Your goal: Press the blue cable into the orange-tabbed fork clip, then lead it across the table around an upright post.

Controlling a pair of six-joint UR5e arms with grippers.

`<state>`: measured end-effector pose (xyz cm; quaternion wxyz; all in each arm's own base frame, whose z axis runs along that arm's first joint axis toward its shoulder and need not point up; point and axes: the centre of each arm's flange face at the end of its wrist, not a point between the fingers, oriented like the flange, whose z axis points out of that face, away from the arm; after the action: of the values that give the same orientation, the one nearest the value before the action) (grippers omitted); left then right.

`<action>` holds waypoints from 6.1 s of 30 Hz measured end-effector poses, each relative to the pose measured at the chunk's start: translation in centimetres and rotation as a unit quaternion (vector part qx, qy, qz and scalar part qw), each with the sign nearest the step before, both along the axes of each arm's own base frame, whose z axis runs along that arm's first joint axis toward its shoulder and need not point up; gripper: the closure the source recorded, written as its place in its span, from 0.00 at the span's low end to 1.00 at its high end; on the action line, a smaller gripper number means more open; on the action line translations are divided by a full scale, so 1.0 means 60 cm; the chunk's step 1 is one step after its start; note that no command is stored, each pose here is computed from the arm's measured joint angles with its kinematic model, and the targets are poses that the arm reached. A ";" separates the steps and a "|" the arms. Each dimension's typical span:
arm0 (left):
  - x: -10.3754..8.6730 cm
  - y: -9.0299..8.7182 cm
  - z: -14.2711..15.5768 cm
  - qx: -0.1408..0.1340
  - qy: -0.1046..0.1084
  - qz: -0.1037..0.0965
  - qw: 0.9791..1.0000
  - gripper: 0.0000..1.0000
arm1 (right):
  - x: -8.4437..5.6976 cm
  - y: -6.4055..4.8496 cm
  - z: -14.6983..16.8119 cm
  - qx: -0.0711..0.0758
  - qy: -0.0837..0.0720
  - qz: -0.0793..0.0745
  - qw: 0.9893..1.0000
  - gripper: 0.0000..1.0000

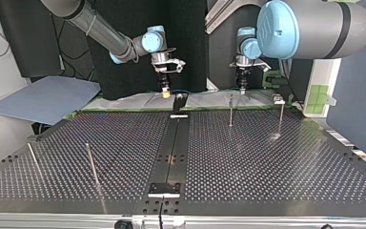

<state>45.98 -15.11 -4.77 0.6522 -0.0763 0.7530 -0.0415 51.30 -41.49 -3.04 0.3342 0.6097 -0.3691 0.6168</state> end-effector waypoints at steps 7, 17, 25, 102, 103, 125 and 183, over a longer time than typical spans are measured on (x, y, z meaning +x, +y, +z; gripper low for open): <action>0.002 0.001 0.035 -0.002 -0.012 0.001 1.000 1.00 | 0.000 -0.004 0.002 -0.002 -0.002 -0.001 1.000 1.00; 0.010 0.005 0.044 -0.019 -0.026 0.001 0.999 1.00 | 0.000 -0.005 0.002 0.001 0.001 -0.002 1.000 1.00; 0.041 0.008 0.056 -0.044 -0.057 -0.004 0.997 1.00 | 0.001 -0.006 0.002 0.001 0.001 -0.001 1.000 1.00; 0.167 0.063 0.021 -0.042 -0.002 0.009 0.999 1.00 | -0.051 -0.114 0.026 -0.001 0.010 -0.052 0.999 1.00; 0.168 0.063 0.021 -0.042 -0.002 0.010 0.999 1.00 | -0.054 -0.117 0.026 -0.001 0.010 -0.053 0.999 1.00; 0.158 0.059 0.013 -0.015 0.030 -0.029 0.999 0.02 | -0.054 -0.114 0.023 0.004 0.017 -0.051 0.999 1.00; -0.071 0.006 0.065 0.008 0.039 -0.115 0.993 0.02 | -0.049 -0.104 0.020 0.012 0.024 -0.046 0.999 1.00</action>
<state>41.73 -14.73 -0.87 0.6139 0.0148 0.7820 -0.1069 48.34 -47.73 -1.84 0.3637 0.6107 -0.3965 0.5810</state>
